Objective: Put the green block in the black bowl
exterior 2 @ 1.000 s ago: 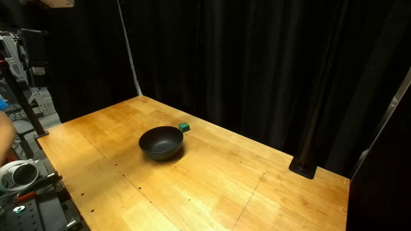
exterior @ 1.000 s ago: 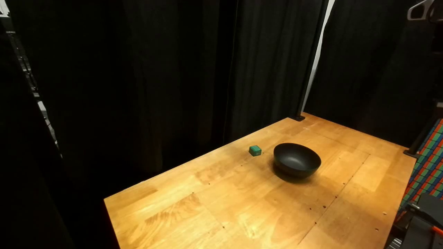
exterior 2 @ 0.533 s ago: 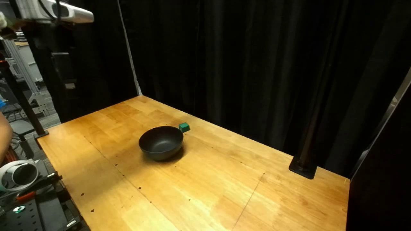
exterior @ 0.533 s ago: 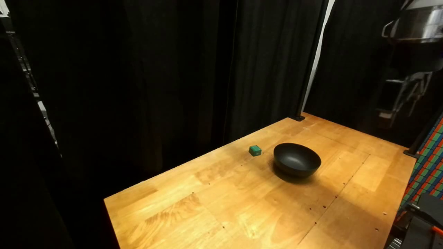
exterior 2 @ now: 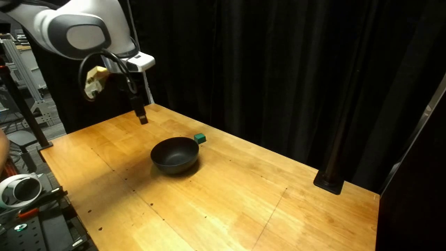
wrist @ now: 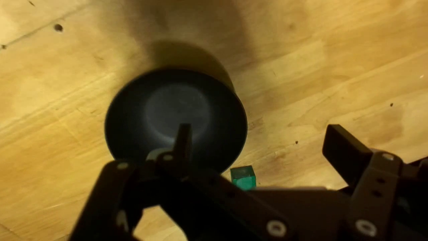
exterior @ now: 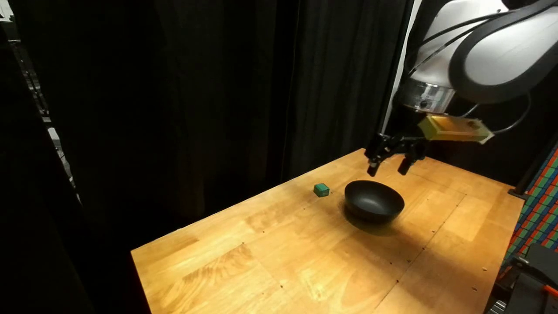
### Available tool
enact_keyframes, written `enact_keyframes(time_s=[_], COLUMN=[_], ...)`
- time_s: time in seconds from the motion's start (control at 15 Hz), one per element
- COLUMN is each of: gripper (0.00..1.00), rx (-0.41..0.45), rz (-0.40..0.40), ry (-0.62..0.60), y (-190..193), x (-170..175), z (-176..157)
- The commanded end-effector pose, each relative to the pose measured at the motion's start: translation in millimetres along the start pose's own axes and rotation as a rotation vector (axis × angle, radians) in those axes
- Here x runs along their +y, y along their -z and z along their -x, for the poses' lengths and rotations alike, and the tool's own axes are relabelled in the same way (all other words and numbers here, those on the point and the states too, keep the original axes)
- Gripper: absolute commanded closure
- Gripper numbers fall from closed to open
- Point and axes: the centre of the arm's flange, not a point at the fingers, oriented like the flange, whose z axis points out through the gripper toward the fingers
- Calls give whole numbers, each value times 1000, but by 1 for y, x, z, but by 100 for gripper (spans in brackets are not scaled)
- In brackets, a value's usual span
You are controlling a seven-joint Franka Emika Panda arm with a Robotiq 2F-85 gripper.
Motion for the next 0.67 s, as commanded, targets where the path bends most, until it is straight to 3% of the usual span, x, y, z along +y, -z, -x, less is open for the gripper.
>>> enact_keyframes(time_s=[0.0, 0.6], gripper=[0, 0], rx=[54, 138], rz=[-49, -65], ry=[-86, -223], y=[-46, -108], x=[-28, -38], z=[-72, -153])
